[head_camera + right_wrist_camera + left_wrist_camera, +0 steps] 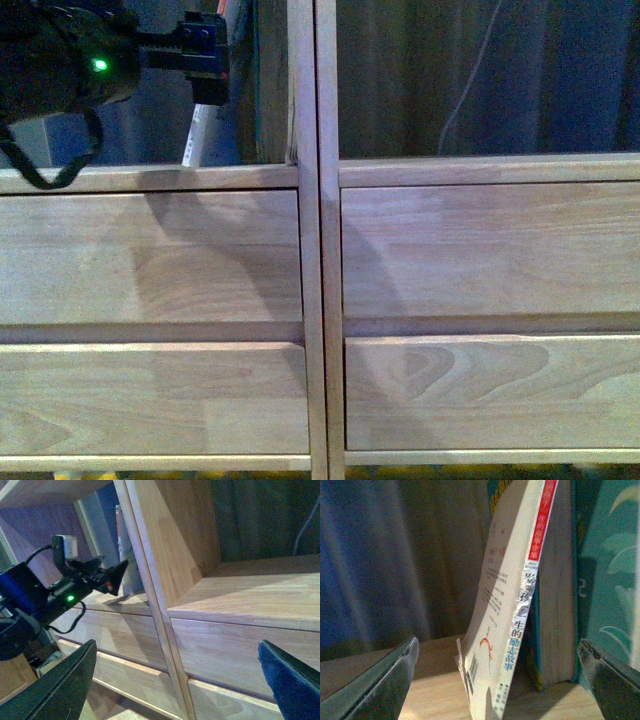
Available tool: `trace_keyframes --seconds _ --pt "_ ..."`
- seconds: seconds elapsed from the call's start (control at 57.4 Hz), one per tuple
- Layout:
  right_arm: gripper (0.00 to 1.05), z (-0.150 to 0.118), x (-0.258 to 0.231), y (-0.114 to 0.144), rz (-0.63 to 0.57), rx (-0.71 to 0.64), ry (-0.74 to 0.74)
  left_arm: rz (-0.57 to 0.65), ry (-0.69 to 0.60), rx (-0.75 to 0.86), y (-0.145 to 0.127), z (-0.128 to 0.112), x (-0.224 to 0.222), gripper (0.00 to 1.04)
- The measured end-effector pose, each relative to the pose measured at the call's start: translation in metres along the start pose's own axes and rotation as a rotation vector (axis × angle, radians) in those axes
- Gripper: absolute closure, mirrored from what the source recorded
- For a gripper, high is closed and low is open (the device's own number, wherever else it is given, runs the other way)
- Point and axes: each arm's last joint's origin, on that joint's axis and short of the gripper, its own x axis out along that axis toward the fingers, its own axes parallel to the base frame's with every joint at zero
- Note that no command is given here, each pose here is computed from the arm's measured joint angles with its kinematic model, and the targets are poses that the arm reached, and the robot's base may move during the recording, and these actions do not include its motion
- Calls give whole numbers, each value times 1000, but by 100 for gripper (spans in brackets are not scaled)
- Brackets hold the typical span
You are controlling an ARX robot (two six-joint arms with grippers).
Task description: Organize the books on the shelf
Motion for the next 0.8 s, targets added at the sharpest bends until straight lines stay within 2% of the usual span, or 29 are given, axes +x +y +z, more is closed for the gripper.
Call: trace_keyframes --seconds 0.052,0.192,0.331,0.471,0.505,0.523,0.54,0.592,0.61,0.662,0.749,0.802 --pt "7 0 0 0 0 0 0 -3 15 -46 -2 9 -18 7" --pt "7 0 0 0 0 0 0 -17 11 -81 -3 53 -117 7" --pt "7 0 0 0 0 0 0 -76 36 -79 -2 63 -201 7" --pt "7 0 0 0 0 0 0 -77 -25 -71 -2 74 -222 7" --pt "7 0 0 0 -16 -7 -2 -22 17 -82 -2 74 -222 10" --pt "10 0 1 1 -69 -18 2 30 77 -98 -2 72 -222 14" --pt "15 -2 0 3 -185 -31 27 98 164 -103 -1 67 -224 19" --pt "23 -11 -6 4 -353 -83 90 194 287 -93 0 54 -233 28" --pt "24 -14 -8 4 -380 -96 100 211 304 -91 0 50 -235 30" --pt "38 -32 -21 2 -513 -175 132 245 352 -90 2 30 -250 44" --pt "55 -55 -34 2 -524 -214 158 241 350 -93 2 14 -264 61" --pt "62 -63 -39 3 -524 -222 164 242 350 -93 2 8 -269 68"
